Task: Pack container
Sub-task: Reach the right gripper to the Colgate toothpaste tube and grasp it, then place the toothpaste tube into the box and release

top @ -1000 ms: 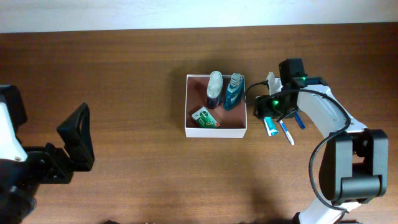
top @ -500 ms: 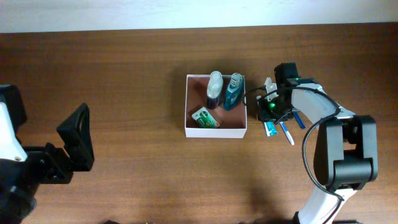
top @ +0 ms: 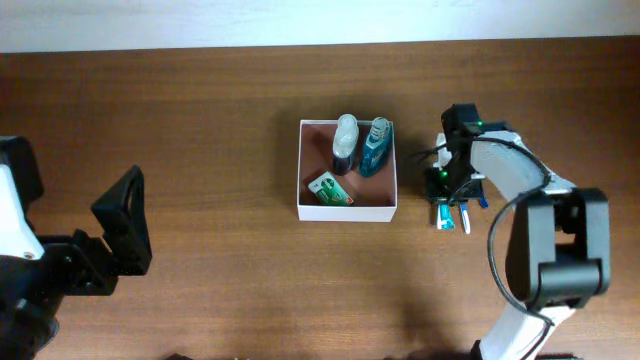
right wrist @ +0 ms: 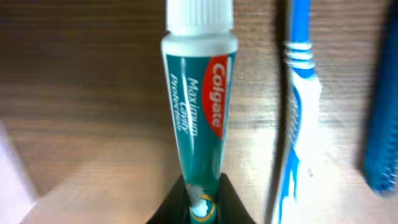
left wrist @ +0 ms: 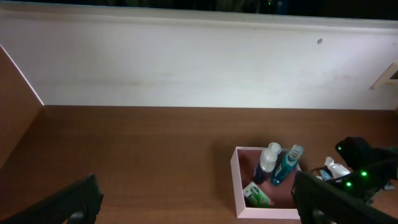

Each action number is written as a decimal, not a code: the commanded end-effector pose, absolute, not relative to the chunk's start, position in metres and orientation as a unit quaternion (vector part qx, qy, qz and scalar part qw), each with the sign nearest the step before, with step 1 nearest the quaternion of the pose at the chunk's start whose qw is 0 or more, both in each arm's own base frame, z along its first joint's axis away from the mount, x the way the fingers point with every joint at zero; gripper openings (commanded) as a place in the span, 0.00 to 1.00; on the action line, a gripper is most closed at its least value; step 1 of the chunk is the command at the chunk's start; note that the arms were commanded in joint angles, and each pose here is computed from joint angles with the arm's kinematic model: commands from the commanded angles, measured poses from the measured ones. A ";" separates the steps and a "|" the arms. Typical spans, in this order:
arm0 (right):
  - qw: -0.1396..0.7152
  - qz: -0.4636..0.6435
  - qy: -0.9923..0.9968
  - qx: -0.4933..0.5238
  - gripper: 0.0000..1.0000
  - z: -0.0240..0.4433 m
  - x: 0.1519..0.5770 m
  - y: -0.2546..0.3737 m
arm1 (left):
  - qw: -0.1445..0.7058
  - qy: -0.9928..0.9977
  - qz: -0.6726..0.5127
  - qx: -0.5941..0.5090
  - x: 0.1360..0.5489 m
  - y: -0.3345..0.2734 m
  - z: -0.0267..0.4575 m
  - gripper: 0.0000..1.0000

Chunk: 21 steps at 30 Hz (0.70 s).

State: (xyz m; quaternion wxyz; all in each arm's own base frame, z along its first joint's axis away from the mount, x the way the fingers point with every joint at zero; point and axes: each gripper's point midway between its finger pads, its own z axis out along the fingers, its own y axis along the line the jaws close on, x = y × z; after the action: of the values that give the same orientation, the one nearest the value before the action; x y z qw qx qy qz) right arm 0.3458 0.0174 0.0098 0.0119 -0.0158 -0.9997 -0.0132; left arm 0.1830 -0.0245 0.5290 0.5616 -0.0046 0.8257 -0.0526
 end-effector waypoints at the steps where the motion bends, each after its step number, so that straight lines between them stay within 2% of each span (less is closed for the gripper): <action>1: -0.098 -0.048 -0.994 -0.018 0.08 0.102 0.371 0.029 | 0.562 0.826 -0.040 -0.002 0.185 -0.022 0.528 0.99; 6: -0.195 -0.093 -0.976 0.025 0.04 0.186 0.367 0.058 | 0.562 0.826 -0.040 -0.002 0.185 -0.022 0.528 0.99; 9: -0.248 -0.118 -0.955 0.108 0.04 0.221 0.357 0.090 | 0.562 0.826 -0.040 -0.002 0.185 -0.022 0.528 1.00; 10: -0.264 -0.124 -0.941 0.172 0.04 0.232 0.349 0.110 | 0.562 0.826 -0.040 -0.002 0.185 -0.022 0.529 1.00; 12: -0.270 -0.119 -0.920 0.257 0.03 0.234 0.340 0.134 | 0.562 0.826 -0.040 -0.002 0.185 -0.022 0.528 0.99; 13: -0.268 -0.111 -0.891 0.351 0.04 0.230 0.330 0.158 | 0.562 0.826 -0.040 -0.002 0.185 -0.022 0.528 0.99; 15: -0.260 -0.101 -0.858 0.432 0.04 0.222 0.323 0.180 | 0.562 0.826 -0.040 -0.002 0.185 -0.022 0.528 0.99; 21: -0.226 -0.046 -0.809 0.541 0.04 0.173 0.343 0.202 | 0.562 0.826 -0.040 -0.002 0.185 -0.022 0.529 0.99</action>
State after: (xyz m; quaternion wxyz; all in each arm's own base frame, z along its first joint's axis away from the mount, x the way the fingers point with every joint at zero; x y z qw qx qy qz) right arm 0.3276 0.2005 0.2019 -0.2443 0.4574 -0.8500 -0.0921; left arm 0.1830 -0.0245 0.5290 0.5616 -0.0046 0.8257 -0.0526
